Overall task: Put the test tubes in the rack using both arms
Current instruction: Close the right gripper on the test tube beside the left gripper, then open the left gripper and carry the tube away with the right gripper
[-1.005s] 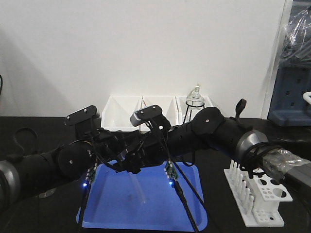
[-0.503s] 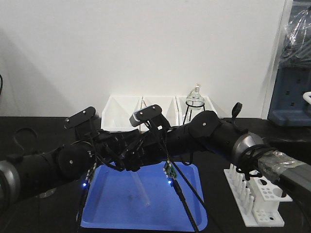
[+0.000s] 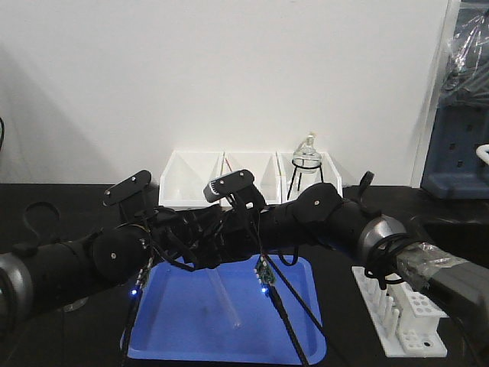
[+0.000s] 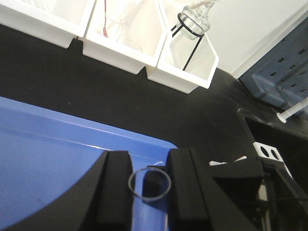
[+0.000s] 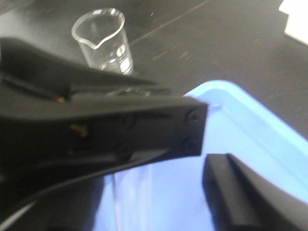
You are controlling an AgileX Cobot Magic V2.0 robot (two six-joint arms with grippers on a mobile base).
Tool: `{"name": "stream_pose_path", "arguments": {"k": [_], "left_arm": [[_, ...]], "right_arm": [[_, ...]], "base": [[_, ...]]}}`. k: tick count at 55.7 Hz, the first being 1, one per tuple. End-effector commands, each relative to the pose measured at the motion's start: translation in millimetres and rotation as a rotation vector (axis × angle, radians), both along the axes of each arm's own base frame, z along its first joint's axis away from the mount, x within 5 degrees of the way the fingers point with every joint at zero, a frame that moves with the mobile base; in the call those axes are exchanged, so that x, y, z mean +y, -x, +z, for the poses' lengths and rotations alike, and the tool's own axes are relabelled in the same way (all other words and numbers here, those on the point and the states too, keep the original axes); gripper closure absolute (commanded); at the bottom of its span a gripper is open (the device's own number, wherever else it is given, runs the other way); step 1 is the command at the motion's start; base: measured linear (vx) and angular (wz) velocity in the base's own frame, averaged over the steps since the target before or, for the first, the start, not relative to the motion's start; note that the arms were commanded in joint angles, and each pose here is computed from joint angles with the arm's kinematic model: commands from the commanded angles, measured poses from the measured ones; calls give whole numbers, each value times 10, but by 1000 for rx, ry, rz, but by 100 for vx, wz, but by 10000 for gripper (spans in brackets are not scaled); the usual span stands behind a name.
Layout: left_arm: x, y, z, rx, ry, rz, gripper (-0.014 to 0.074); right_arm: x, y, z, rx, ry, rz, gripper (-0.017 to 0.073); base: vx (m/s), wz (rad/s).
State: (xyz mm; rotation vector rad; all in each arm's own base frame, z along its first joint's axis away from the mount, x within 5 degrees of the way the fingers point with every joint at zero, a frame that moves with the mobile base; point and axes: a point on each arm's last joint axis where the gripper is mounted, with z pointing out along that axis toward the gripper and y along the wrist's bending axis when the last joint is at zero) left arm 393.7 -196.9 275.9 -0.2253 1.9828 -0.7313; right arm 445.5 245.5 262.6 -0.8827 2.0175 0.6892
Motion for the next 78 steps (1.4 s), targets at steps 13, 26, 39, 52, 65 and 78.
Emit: {"name": "stream_pose_path", "arguments": {"k": [13,26,39,52,65,78], "left_arm": [[11,69,455,-152,74,32,601],[33,53,496,-197,86,59,600],[45,42,514,-226,89,75,559],[44,38,508,-226,88,76,285],[81,20,552,-273,101,108,11],[103,17,584,-315,58,112,-12]], "right_arm": [[-32,50,463,-91,-98,-32,497],[-41,34,471,-101,-102,-47,574],[-47,22,476,-110,-104,-60,571],[-47,22,476,-110,-104,-60,571],[-52,13,481,-117,-105,-69,571],[-121,-48,498,-147,-108,-117,571]], "base": [[0,0],[0,0],[0,0],[0,0],[0,0],[0,0]]}}
